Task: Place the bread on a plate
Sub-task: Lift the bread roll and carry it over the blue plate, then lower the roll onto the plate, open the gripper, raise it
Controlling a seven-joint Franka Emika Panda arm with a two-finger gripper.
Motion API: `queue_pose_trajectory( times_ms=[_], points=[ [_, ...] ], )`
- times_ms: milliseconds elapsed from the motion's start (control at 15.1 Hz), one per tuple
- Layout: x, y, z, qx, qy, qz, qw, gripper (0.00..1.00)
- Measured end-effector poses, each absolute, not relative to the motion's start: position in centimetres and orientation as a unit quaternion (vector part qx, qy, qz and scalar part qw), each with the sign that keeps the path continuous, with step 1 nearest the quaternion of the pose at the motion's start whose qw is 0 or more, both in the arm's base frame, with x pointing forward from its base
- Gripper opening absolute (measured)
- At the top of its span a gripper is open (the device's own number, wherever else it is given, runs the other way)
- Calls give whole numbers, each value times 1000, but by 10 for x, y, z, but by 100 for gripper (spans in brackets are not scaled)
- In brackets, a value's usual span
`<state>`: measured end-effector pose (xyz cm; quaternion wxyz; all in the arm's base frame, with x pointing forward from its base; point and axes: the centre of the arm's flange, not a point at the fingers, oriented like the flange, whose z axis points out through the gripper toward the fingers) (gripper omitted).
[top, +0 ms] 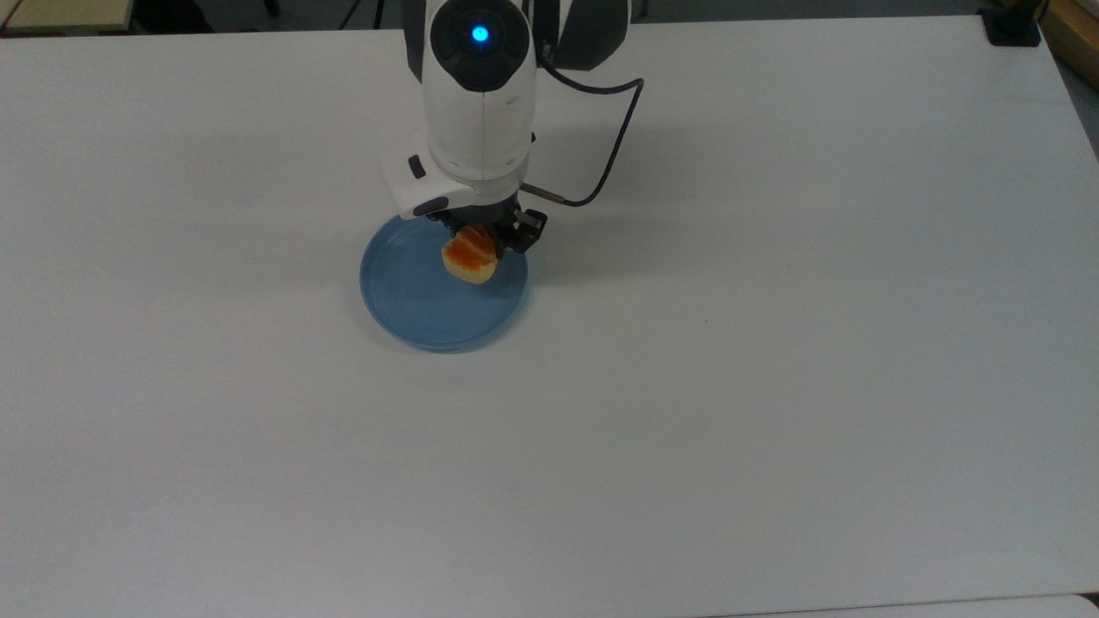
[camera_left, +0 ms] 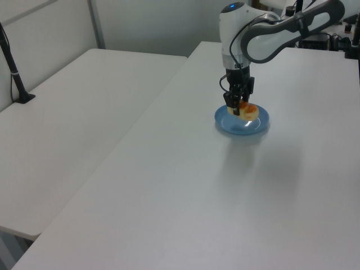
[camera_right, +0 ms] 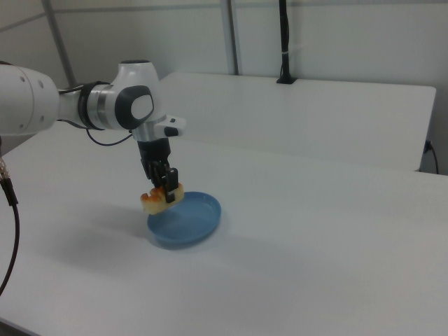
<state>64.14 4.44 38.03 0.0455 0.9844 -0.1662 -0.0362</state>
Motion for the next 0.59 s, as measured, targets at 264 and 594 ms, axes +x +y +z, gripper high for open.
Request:
queue_pose_trajectory(
  times_ms=[264, 594],
  points=[
    [649, 32, 361, 984, -172, -31, 45, 52],
    [666, 9, 349, 980, -190, -19, 49, 58]
  ],
)
